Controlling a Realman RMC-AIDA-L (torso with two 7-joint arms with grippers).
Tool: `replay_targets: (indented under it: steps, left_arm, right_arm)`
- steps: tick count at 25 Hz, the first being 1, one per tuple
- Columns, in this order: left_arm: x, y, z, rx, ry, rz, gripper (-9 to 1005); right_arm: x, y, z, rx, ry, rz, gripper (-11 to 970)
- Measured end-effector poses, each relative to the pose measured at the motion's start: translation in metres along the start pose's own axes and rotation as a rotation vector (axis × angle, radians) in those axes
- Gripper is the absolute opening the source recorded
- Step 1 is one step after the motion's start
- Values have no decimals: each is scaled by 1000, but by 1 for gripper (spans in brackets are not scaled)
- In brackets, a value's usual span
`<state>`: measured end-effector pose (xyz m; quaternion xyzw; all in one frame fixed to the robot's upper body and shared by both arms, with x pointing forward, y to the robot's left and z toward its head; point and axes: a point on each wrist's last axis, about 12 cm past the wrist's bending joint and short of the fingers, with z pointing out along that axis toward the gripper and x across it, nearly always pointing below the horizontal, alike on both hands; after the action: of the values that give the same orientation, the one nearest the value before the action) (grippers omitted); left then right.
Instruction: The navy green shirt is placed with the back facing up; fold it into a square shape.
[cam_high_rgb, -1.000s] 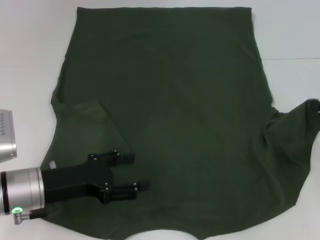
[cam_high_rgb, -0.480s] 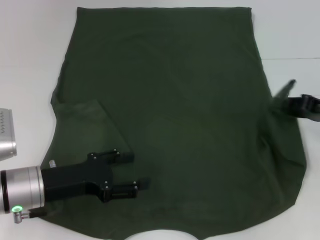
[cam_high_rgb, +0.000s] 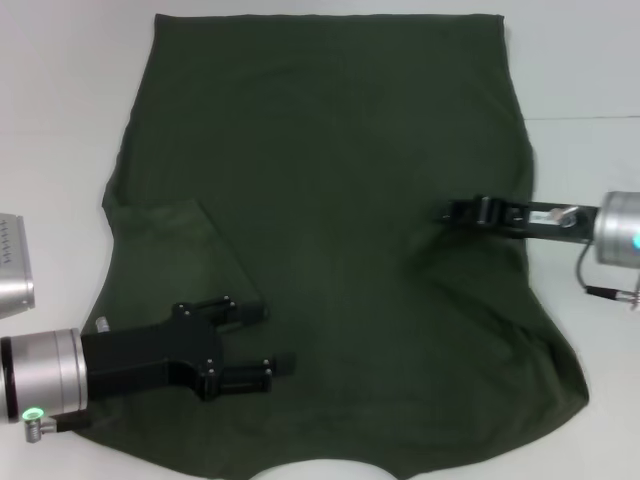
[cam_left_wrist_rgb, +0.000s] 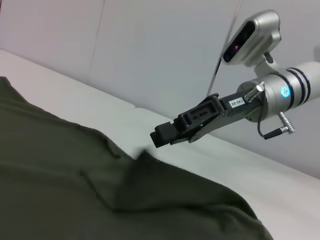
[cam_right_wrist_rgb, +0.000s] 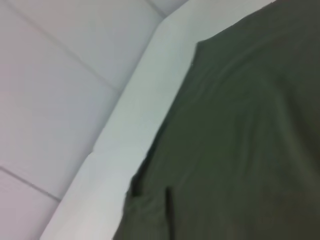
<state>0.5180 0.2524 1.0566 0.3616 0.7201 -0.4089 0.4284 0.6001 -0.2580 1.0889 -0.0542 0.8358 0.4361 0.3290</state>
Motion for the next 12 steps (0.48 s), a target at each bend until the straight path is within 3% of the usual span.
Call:
replay_targets:
  steps: [3, 6, 12]
  left_arm:
    - [0, 1, 0, -8, 4, 0, 859]
    - [1, 2, 0, -14, 7, 1, 859]
    - [1, 3, 0, -24, 8, 0, 858]
  right_arm:
    - [1, 9, 9, -42, 21, -13, 43]
    - [-1, 10, 10, -48, 32, -11, 287]
    - [-5, -11, -16, 32, 0, 32, 559]
